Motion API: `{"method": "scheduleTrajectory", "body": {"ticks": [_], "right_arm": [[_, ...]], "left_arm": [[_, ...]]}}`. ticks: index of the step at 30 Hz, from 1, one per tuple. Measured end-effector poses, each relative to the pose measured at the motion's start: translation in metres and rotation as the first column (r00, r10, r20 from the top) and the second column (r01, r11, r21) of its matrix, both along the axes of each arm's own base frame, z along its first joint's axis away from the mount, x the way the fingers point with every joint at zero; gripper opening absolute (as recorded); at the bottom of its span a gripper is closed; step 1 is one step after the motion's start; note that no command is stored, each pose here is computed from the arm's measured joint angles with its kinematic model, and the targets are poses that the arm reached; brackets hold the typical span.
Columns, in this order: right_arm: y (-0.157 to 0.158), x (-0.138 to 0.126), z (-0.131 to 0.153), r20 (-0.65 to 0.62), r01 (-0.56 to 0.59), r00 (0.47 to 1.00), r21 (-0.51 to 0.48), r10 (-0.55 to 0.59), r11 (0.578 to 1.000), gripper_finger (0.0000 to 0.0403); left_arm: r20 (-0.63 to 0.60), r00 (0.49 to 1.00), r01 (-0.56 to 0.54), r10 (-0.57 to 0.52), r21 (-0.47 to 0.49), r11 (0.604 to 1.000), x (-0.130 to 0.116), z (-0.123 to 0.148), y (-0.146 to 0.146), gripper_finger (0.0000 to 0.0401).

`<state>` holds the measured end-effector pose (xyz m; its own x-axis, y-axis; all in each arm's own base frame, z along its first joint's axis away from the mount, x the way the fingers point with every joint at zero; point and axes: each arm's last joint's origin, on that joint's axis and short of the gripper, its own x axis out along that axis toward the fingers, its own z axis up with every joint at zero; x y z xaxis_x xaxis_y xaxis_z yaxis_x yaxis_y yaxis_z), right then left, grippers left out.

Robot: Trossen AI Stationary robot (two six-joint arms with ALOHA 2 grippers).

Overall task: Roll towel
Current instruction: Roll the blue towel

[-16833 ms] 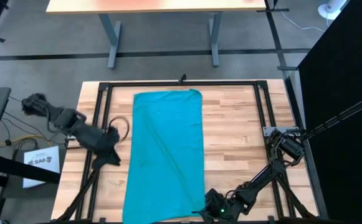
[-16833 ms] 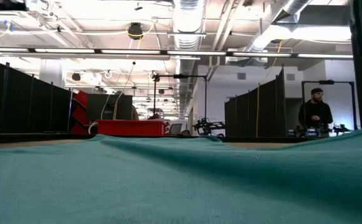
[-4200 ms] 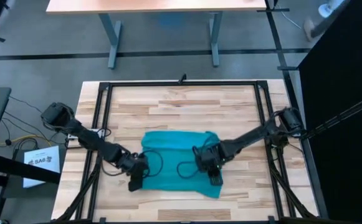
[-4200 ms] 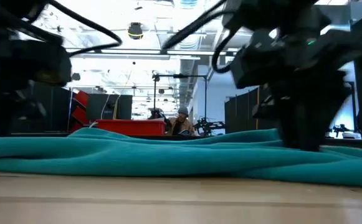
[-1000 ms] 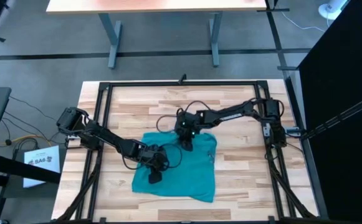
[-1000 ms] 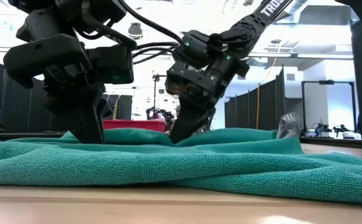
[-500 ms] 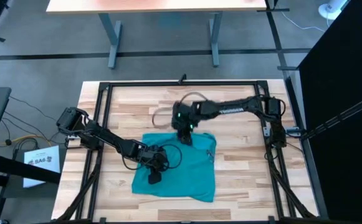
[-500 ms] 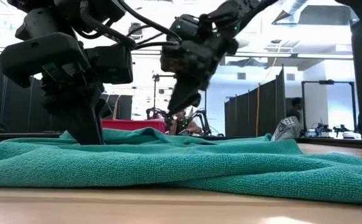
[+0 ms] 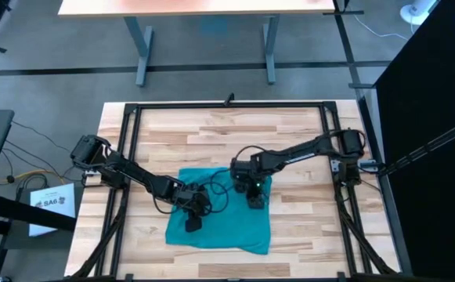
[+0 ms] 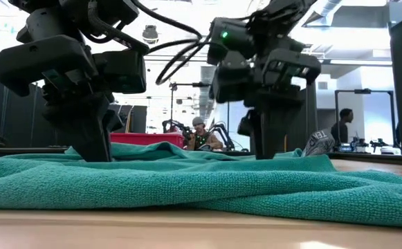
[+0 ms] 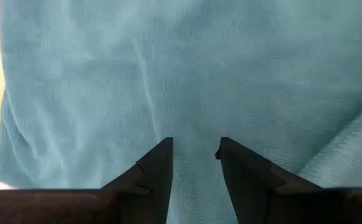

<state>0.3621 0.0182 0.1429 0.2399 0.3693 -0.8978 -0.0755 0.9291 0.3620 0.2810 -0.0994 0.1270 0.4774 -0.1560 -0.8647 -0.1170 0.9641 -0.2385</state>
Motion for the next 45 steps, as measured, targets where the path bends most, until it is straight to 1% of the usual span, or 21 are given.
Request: {"method": "scheduleTrajectory", "body": {"ticks": [6,10,12,15,18,20,23,26,30,37,39,43,45], "right_arm": [[-0.023,-0.011,-0.011,-0.022,0.081,0.996,-0.044,-0.082,0.996,0.012],[-0.046,-0.015,-0.011,-0.017,0.118,0.993,-0.05,-0.119,0.992,0.012],[-0.061,-0.018,-0.007,-0.006,0.156,0.988,-0.065,-0.156,0.986,0.012],[-0.084,-0.025,0.007,0.032,0.216,0.976,-0.116,-0.213,0.97,0.012],[-0.104,-0.033,0.022,0.08,0.263,0.964,-0.123,-0.255,0.957,0.012],[-0.112,-0.037,0.03,0.099,0.291,0.955,-0.117,-0.281,0.949,0.012],[-0.11,-0.039,0.044,0.147,0.3,0.948,-0.109,-0.283,0.948,0.012],[-0.096,-0.035,0.051,0.188,0.26,0.953,-0.099,-0.238,0.961,0.012],[-0.08,-0.026,0.044,0.2,0.201,0.963,-0.101,-0.179,0.974,0.012],[-0.082,-0.02,0.027,0.171,0.202,0.968,-0.1,-0.183,0.974,0.012],[-0.083,-0.02,0.025,0.166,0.204,0.968,-0.098,-0.186,0.974,0.012],[-0.078,-0.018,0.027,0.181,0.177,0.969,-0.047,-0.166,0.983,0.012],[-0.074,-0.017,0.026,0.177,0.168,0.972,-0.047,-0.157,0.985,0.012]], "left_arm": [[-0.001,1.0,-0.001,0.001,-0.001,1.0,0.0,0.0,0.0,0.0039],[-0.001,1.0,-0.001,0.001,-0.001,1.0,0.0,0.0,0.0,0.0039],[-0.001,1.0,-0.001,0.001,-0.002,1.0,0.0,0.0,0.0,0.0039],[-0.002,1.0,-0.001,0.001,-0.006,1.0,0.0,0.0,-0.001,0.0039],[-0.003,1.0,-0.002,0.002,-0.007,1.0,-0.001,0.0,-0.001,0.0039],[-0.004,1.0,-0.006,0.005,-0.011,1.0,-0.001,0.0,-0.001,0.0039],[-0.005,1.0,-0.009,0.009,-0.013,1.0,-0.001,0.0,-0.001,0.0039],[-0.005,1.0,-0.011,0.011,-0.013,1.0,0.0,0.0,-0.001,0.0039],[-0.005,1.0,-0.012,0.012,-0.015,1.0,0.0,0.0,-0.001,0.0039],[-0.006,1.0,-0.02,0.02,-0.019,1.0,0.0,0.0,-0.001,0.0039],[-0.006,1.0,-0.02,0.02,-0.019,1.0,0.0,0.0,-0.001,0.0039],[-0.006,1.0,-0.02,0.02,-0.019,1.0,0.0,0.0,-0.001,0.0039],[-0.006,1.0,-0.019,0.019,-0.019,1.0,0.0,0.0,-0.001,0.0039]]}}
